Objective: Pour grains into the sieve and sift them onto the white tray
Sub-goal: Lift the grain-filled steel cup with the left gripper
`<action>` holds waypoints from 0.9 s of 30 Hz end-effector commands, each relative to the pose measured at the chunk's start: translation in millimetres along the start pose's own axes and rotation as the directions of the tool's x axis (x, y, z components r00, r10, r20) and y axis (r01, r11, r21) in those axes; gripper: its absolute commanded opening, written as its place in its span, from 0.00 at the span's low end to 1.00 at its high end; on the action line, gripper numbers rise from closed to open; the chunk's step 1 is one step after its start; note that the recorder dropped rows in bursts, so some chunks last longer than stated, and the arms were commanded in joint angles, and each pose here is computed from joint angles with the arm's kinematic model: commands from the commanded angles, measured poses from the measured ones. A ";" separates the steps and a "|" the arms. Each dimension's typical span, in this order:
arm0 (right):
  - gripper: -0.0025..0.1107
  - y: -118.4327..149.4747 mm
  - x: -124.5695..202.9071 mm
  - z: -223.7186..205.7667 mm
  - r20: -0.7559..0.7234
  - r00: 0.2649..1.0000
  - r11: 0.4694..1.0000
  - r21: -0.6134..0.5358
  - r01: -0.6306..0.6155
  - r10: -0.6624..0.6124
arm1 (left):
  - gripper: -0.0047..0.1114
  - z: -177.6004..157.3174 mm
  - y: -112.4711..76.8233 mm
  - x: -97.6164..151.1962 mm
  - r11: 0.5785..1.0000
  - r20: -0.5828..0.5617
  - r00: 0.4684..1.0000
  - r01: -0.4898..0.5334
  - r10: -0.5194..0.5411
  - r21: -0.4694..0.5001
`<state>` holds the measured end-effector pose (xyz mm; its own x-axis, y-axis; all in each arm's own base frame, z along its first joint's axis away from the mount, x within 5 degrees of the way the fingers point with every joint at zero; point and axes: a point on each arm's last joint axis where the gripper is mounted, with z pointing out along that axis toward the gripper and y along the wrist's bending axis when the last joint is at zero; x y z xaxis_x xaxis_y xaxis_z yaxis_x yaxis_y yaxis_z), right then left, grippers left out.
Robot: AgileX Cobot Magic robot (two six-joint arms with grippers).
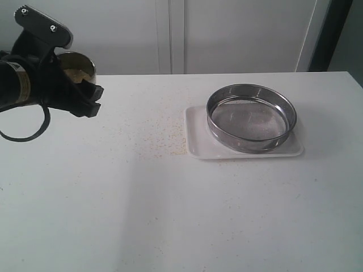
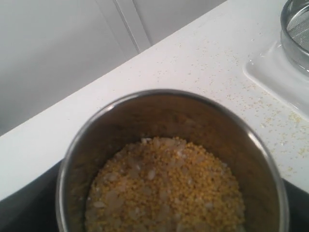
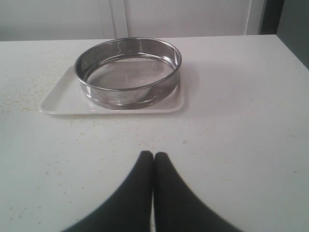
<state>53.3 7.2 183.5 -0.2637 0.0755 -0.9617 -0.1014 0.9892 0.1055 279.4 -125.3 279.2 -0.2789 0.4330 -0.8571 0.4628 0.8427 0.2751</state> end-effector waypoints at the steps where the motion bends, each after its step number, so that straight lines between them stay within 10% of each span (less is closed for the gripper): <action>1: 0.02 -0.3 0.6 0.0 0.008 1.000 1.000 0.003 0.001 -0.001 | 0.04 -3.3 2.8 -3.7 0.998 0.004 0.998 0.055 -0.055 -0.013; 27: 0.02 -0.3 0.6 0.0 0.008 1.000 1.000 0.003 0.001 -0.001 | 0.04 39.9 -25.3 -28.2 0.975 0.021 0.981 -0.196 0.195 0.106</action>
<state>53.3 7.2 183.5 -0.2637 0.0755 -0.9617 -0.1014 0.9892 0.1055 302.8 -164.9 273.9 -0.1897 0.5514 -0.8124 0.5912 0.7247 0.3538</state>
